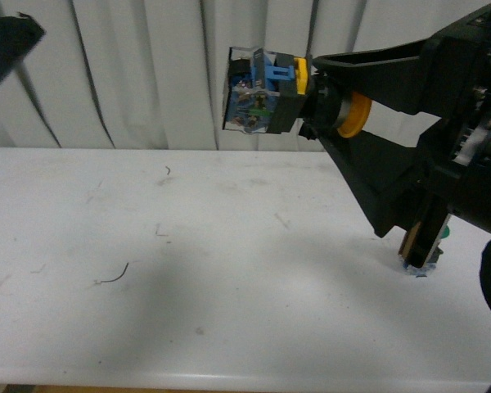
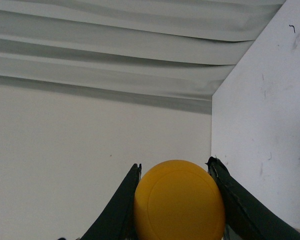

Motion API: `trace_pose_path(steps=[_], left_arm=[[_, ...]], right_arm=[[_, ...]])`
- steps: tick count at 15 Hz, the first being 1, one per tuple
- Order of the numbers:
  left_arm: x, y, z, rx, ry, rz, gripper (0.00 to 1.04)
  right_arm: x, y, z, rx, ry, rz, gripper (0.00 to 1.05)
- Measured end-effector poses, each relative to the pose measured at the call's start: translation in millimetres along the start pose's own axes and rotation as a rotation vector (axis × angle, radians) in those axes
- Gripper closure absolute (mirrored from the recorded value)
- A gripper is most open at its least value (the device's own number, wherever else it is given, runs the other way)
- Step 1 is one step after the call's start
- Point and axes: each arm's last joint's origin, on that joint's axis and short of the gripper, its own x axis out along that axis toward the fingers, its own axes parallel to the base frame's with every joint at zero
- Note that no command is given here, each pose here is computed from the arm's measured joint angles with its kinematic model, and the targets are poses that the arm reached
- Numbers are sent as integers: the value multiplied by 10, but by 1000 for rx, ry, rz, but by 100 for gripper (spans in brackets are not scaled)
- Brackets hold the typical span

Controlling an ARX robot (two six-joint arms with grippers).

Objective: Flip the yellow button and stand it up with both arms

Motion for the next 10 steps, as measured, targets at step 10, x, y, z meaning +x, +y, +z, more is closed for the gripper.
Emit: trace_pose_path(steps=[10], left_arm=[[-873, -171, 146, 600, -80, 517, 11]], right_arm=[[1, 5, 0, -16, -2, 2, 69]])
